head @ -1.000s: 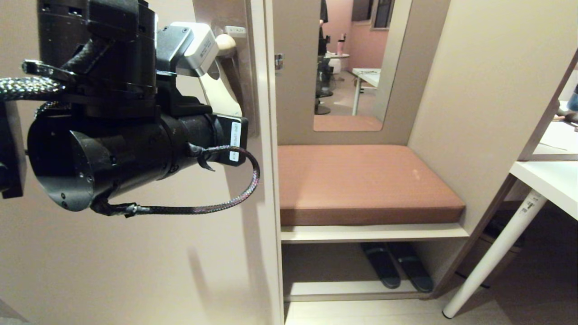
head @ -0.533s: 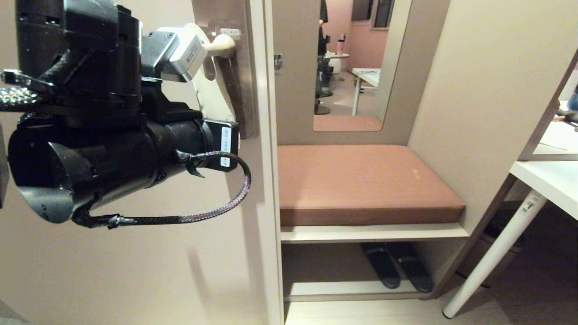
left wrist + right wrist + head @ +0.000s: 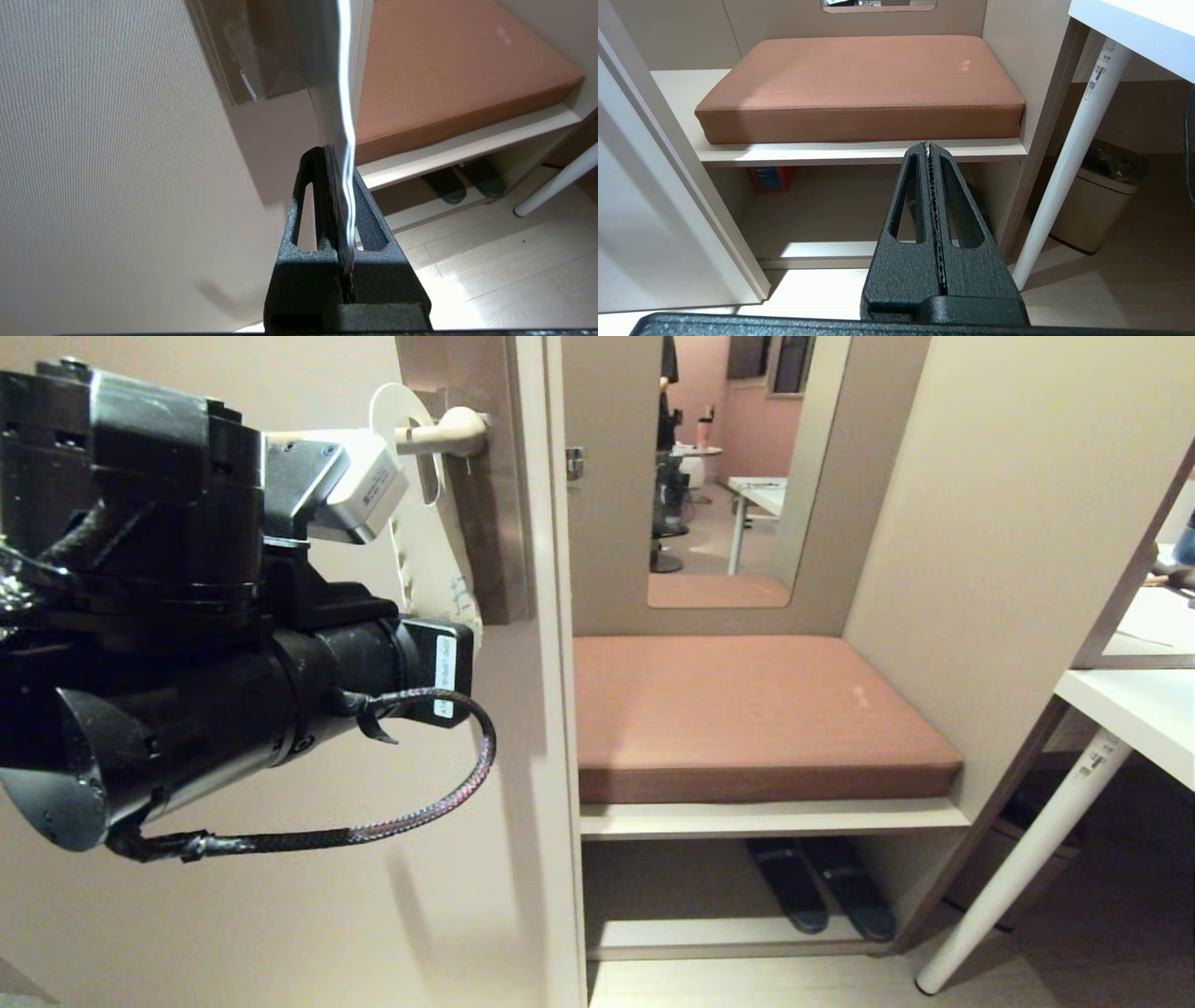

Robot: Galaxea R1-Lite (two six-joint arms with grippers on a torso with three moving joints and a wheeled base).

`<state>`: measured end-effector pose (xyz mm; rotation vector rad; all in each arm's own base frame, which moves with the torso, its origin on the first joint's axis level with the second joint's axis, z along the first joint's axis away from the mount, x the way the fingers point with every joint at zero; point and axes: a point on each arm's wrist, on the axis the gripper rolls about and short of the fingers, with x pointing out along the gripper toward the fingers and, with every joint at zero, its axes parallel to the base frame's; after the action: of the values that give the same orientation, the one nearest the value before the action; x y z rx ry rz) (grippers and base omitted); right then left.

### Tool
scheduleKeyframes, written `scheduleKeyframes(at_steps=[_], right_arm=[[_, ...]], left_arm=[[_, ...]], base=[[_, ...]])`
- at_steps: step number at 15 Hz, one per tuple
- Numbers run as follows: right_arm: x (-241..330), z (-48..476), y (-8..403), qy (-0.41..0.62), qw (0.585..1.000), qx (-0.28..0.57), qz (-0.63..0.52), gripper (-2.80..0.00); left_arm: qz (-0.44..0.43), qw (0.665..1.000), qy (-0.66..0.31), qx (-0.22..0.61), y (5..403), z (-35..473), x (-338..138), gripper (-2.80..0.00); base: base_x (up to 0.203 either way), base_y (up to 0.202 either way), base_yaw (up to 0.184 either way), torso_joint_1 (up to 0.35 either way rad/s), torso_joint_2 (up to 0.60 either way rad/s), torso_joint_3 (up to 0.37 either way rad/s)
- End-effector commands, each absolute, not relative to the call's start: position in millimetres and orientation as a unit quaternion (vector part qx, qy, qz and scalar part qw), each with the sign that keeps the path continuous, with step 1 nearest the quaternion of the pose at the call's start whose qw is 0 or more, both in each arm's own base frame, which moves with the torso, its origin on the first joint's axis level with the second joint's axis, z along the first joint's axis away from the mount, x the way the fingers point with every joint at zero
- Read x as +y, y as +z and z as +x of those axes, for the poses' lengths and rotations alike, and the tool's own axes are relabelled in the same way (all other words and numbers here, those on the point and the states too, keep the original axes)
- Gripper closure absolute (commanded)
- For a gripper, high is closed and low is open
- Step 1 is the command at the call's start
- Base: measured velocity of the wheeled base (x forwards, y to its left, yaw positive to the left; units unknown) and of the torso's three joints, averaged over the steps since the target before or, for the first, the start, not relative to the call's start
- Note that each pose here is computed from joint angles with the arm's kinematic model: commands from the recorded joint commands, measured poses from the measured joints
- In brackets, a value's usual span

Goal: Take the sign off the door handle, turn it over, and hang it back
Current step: Hang the sign back with the other side facing out

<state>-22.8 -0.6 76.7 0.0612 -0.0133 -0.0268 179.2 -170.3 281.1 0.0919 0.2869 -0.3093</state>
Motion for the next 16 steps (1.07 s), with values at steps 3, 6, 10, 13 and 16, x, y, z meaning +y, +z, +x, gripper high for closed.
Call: scheduleKeyframes(at_steps=[3, 6, 10, 13, 16], right_arm=[[-0.6, -22.8, 76.7, -0.014, 0.999, -0.007, 0.031, 0.0], [-0.6, -22.8, 76.7, -0.014, 0.999, -0.007, 0.031, 0.0], [-0.6, -22.8, 76.7, -0.014, 0.999, -0.007, 0.031, 0.0], [-0.6, -22.8, 76.7, -0.014, 0.999, -0.007, 0.031, 0.0], [-0.6, -22.8, 76.7, -0.014, 0.999, -0.007, 0.031, 0.0]], left_arm=[[0.046, 0.977, -0.153, 0.143, 280.0, 177.7, -169.0, -2.8], [0.046, 0.977, -0.152, 0.144, 279.2, 176.6, -167.8, -2.8], [0.042, 0.977, -0.154, 0.139, 271.8, 172.3, -164.4, -2.8], [0.033, 0.979, -0.156, 0.126, 269.5, 165.8, -158.4, -2.8], [0.028, 0.98, -0.156, 0.12, 271.8, 159.1, -151.2, -2.8]], base=[[0.0, 0.0, 0.0, 0.0, 0.0, 0.0], [0.0, 0.0, 0.0, 0.0, 0.0, 0.0], [0.0, 0.0, 0.0, 0.0, 0.0, 0.0], [0.0, 0.0, 0.0, 0.0, 0.0, 0.0], [0.0, 0.0, 0.0, 0.0, 0.0, 0.0]])
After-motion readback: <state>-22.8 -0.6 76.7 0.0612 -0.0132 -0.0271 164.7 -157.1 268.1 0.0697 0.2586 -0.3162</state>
